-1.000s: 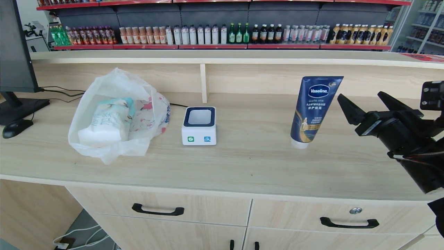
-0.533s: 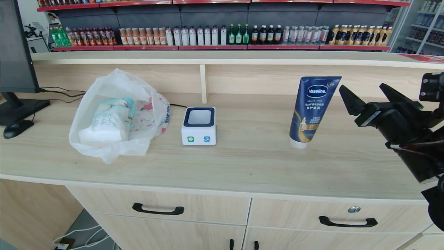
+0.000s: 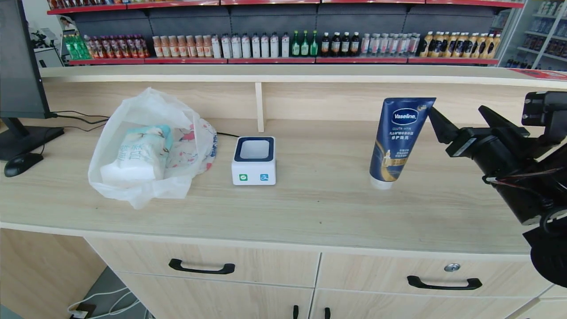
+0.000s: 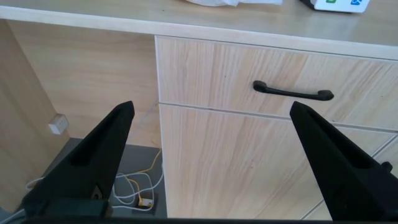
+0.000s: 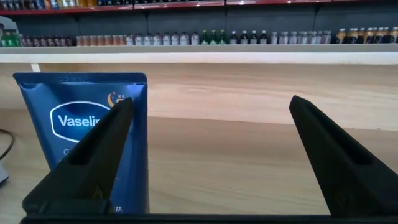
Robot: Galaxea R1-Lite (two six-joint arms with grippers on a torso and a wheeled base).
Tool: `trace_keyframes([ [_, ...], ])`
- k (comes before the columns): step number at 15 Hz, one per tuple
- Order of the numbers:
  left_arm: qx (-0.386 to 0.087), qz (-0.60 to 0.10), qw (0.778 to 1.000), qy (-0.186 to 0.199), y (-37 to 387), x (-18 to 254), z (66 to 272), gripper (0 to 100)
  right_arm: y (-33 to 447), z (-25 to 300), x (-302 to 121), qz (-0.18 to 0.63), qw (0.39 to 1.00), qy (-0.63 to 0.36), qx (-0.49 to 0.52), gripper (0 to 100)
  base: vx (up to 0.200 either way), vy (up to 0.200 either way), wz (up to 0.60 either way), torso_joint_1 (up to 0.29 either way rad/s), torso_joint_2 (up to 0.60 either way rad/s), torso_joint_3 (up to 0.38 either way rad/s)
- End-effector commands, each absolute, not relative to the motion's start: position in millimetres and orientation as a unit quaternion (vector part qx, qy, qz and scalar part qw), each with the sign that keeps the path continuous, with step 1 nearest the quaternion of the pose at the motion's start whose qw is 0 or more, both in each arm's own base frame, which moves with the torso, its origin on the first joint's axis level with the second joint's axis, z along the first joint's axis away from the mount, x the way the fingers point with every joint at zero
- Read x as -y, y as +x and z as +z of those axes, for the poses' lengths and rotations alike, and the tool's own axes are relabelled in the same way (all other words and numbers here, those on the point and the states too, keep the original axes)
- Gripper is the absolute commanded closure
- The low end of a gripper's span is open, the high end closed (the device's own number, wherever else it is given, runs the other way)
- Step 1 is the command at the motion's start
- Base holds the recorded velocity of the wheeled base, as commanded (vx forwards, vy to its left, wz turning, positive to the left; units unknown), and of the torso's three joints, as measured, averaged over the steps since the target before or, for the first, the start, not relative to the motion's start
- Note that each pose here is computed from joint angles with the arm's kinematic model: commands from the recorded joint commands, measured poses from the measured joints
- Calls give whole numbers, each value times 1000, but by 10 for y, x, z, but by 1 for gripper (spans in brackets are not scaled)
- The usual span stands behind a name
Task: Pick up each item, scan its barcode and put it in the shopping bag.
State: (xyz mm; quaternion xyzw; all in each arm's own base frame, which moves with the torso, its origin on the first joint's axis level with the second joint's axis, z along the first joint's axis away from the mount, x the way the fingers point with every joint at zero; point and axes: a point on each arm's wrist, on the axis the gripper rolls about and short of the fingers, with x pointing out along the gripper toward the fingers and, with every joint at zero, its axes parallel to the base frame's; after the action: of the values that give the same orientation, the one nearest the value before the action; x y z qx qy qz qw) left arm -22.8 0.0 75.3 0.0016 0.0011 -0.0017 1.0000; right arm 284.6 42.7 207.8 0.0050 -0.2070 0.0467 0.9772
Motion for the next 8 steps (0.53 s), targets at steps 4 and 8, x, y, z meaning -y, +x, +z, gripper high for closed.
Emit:
trace_keyframes([
  [4,-1,-2,1000,2,-228,0,753,0,2941,2016,-443,47,979,4,199,0,0,0,0,0,0,0],
  [8,-1,-2,1000,2,-228,0,753,0,2918,2006,-435,46,979,3,196,0,0,0,0,0,0,0],
])
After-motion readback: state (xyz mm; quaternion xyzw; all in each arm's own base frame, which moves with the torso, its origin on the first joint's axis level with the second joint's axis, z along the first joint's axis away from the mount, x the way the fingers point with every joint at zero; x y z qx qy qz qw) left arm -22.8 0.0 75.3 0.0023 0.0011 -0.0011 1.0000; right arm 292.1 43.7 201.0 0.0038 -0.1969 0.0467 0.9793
